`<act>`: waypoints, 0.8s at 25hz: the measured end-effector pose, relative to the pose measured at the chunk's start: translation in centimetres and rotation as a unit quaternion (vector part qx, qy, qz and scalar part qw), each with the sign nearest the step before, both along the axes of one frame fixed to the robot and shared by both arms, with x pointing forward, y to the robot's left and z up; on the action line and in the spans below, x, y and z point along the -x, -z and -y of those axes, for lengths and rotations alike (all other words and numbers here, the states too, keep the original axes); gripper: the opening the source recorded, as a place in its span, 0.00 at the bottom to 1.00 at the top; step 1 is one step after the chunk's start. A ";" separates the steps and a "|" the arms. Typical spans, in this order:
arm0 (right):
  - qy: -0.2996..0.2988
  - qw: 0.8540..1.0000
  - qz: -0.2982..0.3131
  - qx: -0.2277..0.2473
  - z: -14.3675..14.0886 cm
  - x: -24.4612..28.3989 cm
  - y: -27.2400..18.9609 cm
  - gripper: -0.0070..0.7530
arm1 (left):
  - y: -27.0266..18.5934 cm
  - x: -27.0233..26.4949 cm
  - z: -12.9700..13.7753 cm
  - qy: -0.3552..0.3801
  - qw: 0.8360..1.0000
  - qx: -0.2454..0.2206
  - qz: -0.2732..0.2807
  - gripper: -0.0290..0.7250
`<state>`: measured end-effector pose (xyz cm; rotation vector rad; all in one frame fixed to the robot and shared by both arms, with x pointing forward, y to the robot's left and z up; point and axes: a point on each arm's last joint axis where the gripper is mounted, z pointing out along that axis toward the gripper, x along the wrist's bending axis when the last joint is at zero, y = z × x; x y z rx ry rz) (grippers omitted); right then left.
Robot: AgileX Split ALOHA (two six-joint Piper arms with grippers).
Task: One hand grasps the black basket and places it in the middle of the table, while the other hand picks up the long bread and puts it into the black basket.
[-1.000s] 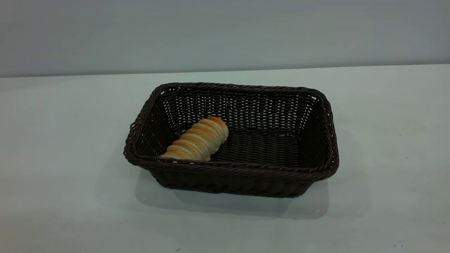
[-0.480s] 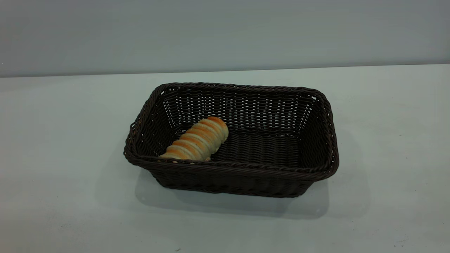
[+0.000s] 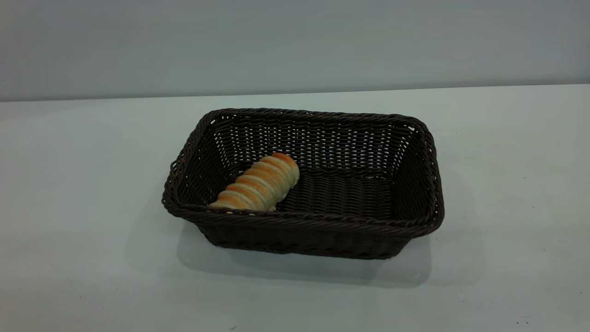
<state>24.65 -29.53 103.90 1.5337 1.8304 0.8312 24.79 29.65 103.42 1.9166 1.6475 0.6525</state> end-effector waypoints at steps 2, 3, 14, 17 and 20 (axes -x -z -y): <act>0.028 1.000 0.014 -0.001 0.0 0.4 0.0 0.71 | 0.0 0.6 0.0 -0.015 1.000 0.001 0.021 0.79; 0.038 0.999 0.020 -0.001 0.1 0.5 0.0 0.71 | 0.0 0.9 0.0 -0.021 0.999 0.001 0.031 0.79; 0.051 0.997 0.055 -0.001 0.0 1.6 0.0 0.71 | 0.2 2.6 0.0 -0.029 0.996 0.001 0.084 0.79; 0.051 0.997 0.055 -0.001 0.0 1.6 0.0 0.71 | 0.2 2.6 0.0 -0.029 0.996 0.001 0.085 0.79; 0.051 0.997 0.055 -0.001 0.0 1.6 0.0 0.71 | 0.2 2.6 0.0 -0.029 0.996 0.001 0.085 0.79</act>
